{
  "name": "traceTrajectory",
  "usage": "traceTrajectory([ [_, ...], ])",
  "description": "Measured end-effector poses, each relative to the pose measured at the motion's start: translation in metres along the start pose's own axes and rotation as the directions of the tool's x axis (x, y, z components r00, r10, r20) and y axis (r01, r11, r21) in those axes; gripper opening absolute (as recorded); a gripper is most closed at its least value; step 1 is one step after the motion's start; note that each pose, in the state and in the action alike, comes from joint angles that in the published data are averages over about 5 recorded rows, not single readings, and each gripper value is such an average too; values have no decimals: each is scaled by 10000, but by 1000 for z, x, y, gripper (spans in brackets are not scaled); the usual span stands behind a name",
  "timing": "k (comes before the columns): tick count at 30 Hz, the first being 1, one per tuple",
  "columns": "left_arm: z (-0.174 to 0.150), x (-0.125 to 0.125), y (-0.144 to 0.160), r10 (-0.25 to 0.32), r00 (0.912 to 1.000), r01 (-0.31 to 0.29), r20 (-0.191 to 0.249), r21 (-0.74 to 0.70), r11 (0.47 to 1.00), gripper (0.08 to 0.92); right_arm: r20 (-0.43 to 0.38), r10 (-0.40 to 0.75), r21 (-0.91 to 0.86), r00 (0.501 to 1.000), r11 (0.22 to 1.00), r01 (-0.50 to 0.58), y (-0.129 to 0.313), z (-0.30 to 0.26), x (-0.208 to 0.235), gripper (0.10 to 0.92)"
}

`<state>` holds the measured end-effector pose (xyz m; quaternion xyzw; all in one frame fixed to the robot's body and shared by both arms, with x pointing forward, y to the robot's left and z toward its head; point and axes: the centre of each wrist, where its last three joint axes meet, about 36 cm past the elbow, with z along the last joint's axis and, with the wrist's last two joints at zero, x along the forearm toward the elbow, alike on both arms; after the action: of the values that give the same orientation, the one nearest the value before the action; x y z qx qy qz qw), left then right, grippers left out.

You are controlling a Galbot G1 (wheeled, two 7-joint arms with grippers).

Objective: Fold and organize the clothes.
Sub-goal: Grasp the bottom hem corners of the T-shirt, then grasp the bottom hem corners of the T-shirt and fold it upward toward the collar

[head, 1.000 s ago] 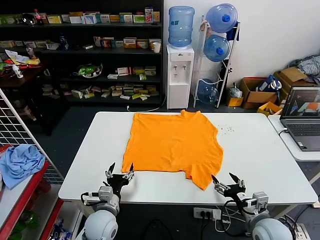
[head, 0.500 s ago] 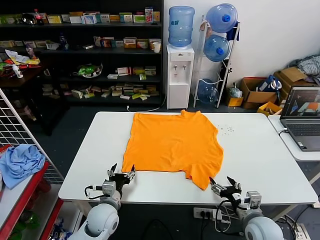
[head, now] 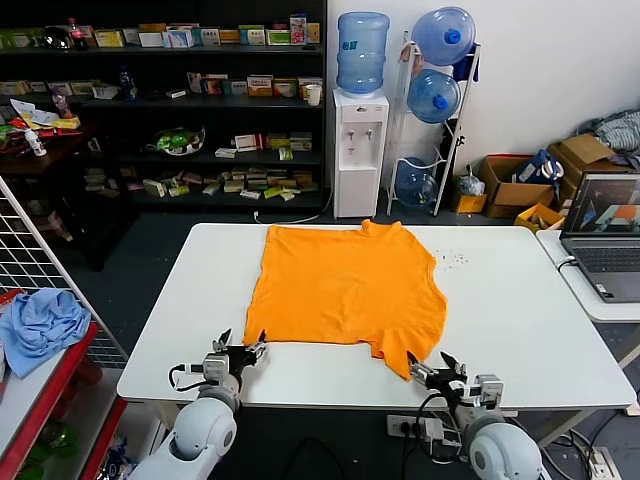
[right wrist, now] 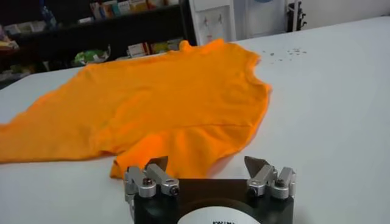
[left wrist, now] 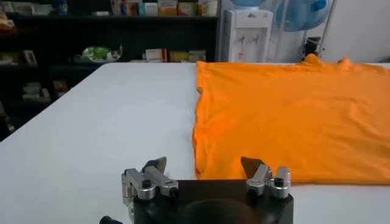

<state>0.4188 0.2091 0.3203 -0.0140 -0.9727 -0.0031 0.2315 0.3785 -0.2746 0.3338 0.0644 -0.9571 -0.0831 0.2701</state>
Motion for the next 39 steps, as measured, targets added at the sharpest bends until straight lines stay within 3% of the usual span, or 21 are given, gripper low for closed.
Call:
traceTrajectory([
  [21, 10, 14, -11, 291, 9988, -268, -396, 565, 9980, 182, 69, 119, 360, 9999, 9993, -121, 2, 0, 1, 162],
  [25, 11, 19, -10, 291, 9989, -270, -373, 567, 9980, 103, 130, 198, 547, 9997, 9983, -205, 0, -1, 11, 124],
  [39, 3, 53, 0, 350, 9993, -345, -91, 566, 9978, 96, 388, 749, 1672, 9964, 9826, -803, -7, 2, 74, 124],
])
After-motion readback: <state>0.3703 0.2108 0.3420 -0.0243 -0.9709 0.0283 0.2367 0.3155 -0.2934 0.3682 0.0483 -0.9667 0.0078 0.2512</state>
